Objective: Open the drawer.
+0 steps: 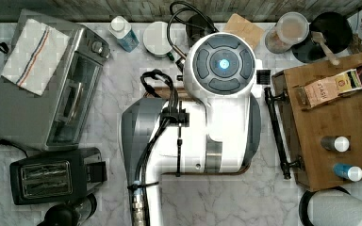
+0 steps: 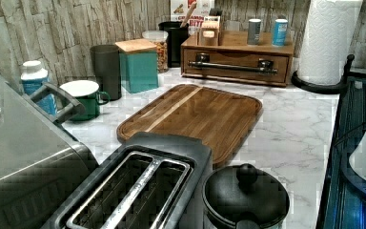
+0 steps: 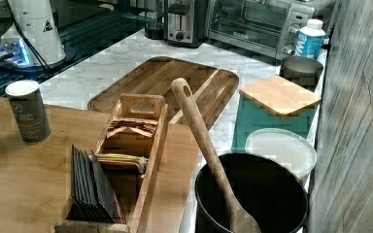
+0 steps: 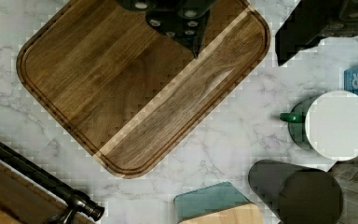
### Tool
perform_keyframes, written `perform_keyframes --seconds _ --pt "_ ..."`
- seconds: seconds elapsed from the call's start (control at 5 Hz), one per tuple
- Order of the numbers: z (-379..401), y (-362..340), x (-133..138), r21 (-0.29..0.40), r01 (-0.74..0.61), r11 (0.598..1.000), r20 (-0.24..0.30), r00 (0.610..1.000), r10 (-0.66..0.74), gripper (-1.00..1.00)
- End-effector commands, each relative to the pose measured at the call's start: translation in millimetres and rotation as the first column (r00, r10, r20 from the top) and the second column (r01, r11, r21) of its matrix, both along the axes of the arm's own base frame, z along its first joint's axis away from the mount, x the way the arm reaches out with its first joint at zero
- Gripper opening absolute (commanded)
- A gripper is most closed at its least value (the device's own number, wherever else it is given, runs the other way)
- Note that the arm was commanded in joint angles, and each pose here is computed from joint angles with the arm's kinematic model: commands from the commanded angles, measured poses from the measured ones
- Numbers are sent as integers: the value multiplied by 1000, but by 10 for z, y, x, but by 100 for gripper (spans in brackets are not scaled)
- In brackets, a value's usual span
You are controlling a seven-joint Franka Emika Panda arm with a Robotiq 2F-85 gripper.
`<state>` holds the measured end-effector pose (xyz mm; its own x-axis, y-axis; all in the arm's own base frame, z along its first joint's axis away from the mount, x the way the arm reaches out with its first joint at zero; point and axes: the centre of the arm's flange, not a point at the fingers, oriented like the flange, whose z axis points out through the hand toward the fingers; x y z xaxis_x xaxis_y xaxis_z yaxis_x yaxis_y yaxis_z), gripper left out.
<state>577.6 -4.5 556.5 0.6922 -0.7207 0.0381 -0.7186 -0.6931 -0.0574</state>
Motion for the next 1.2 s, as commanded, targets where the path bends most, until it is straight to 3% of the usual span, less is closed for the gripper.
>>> perform_keyframes --seconds 0.2,0.4,0.6,0.8,1.2 --pt "-1 3 2 0 -1 1000 0 1000 1 100" --pt "-62 -58 -147 -17 -162 987 -14 987 162 100" --pt "-217 -269 -371 -26 -363 932 0 932 363 100" --pt "-502 -534 -598 -89 -552 829 39 830 557 100" --pt "-991 -871 -652 -157 -681 715 -42 728 684 100"
